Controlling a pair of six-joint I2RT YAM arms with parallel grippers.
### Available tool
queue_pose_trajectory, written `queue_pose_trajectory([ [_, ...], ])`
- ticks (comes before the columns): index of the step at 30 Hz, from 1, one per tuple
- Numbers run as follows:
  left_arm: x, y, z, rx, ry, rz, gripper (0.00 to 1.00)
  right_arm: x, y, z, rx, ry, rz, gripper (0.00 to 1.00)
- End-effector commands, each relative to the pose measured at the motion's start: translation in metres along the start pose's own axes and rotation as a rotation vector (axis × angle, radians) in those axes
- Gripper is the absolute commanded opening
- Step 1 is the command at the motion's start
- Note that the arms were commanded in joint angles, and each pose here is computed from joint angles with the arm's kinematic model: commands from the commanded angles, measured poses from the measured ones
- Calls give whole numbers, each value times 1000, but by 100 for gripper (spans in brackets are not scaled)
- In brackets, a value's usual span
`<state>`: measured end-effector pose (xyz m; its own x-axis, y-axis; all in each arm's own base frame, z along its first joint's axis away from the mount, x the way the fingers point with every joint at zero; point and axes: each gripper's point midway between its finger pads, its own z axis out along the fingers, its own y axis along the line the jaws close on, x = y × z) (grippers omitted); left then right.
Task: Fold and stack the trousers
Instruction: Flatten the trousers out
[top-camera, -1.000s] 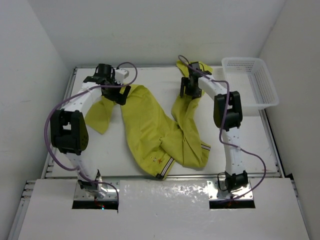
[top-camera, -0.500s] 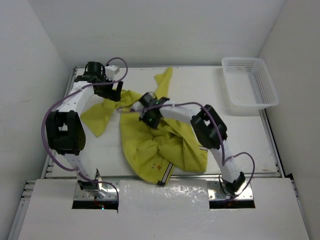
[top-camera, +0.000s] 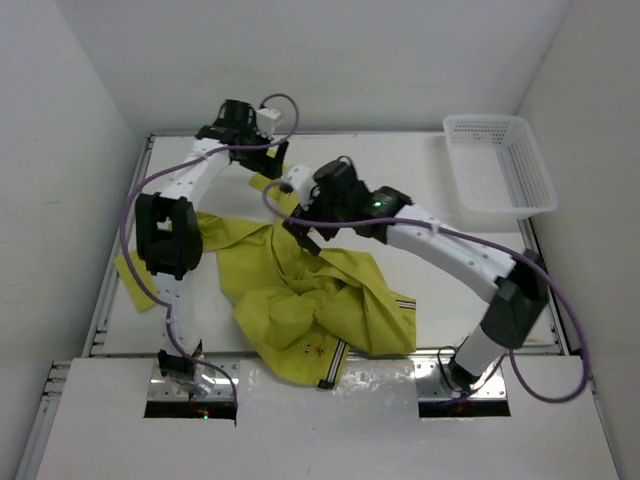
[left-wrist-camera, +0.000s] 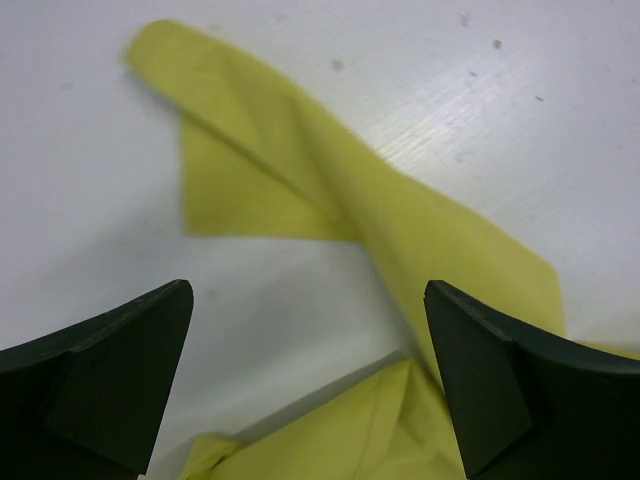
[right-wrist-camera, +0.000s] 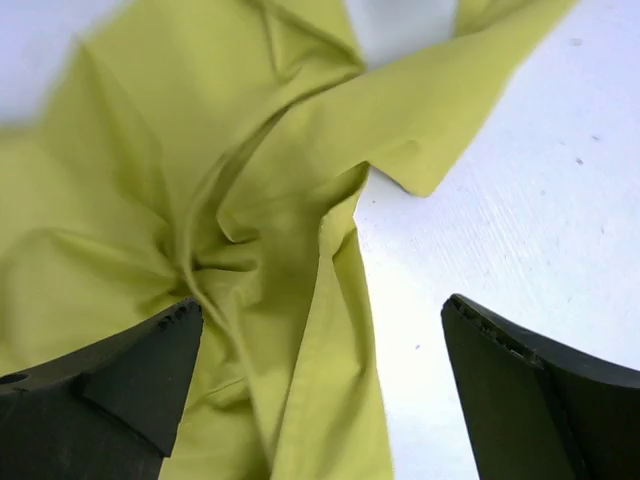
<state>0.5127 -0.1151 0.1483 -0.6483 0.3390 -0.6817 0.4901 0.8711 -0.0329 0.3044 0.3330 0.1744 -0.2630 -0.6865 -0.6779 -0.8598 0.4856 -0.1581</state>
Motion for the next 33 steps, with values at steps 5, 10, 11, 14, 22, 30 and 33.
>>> queue_pose_trajectory([
  [5, 21, -27, 81, -100, 165, 83, 100, 121, -71, -71, 231, 72, 929, 88],
  [10, 25, -7, 95, -208, 178, 43, 100, 236, -33, -84, 373, 269, 1199, 83],
  [11, 28, -8, 96, -201, 184, 42, 100, 243, -30, -87, 389, 262, 1214, 82],
  [14, 46, -20, 101, -142, 223, 30, 98, 284, -7, -76, 401, 338, 1254, 81],
  [22, 83, -36, 99, -62, 300, 25, 61, 317, 25, -41, 288, 443, 1306, 82],
  [30, 39, -9, 69, -90, 195, 27, 0, 285, 11, -1, 138, 358, 1359, 0],
  [33, -26, 39, 29, -181, 22, -3, 0, 252, -45, 2, 182, 224, 1366, 0],
])
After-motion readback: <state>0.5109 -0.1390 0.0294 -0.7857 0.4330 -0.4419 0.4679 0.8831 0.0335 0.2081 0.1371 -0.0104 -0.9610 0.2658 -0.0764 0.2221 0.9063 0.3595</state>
